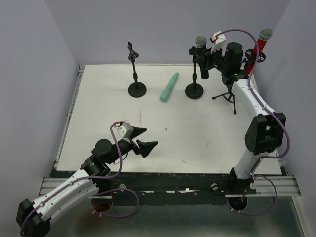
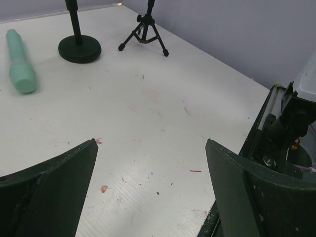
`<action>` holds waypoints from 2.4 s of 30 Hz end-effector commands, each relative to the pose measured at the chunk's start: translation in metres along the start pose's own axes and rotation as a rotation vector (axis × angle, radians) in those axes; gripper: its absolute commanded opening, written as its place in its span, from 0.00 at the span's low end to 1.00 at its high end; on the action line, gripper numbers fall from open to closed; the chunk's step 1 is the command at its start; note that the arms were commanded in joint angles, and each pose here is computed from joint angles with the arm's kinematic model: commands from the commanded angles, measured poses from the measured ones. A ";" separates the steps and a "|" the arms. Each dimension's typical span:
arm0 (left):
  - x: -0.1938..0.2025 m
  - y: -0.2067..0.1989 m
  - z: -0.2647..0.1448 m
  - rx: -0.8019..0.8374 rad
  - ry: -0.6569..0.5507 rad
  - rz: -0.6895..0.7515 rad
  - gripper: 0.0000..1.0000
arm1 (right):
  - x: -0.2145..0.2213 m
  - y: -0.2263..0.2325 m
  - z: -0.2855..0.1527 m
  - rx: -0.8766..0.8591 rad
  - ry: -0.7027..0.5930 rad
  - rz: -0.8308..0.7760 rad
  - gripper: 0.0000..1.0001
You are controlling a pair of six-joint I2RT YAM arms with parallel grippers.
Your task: Attach the microphones to the stand
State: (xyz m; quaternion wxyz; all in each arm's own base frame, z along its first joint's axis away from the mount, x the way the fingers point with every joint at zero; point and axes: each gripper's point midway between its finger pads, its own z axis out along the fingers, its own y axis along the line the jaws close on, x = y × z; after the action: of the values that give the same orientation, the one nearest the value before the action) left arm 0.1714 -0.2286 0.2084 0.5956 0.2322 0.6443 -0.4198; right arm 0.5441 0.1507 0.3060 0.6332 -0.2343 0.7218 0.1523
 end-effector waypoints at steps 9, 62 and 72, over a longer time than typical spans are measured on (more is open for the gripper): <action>-0.002 -0.001 -0.002 0.000 -0.019 -0.005 0.98 | -0.012 0.000 -0.040 0.045 -0.070 0.007 0.66; -0.101 0.260 0.106 -0.479 0.013 0.099 0.90 | 0.090 0.179 -0.235 -0.670 0.039 0.009 1.00; -0.111 0.325 0.130 -0.598 -0.028 0.141 0.83 | 0.091 0.183 -0.235 -0.698 0.051 0.023 1.00</action>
State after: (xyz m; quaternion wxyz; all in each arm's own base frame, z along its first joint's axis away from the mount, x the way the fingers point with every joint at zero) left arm 0.5025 -0.1486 0.2313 0.6467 0.0913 0.7289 -0.2055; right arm 0.2443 0.1663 0.2286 0.4963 -0.4240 0.6559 0.3791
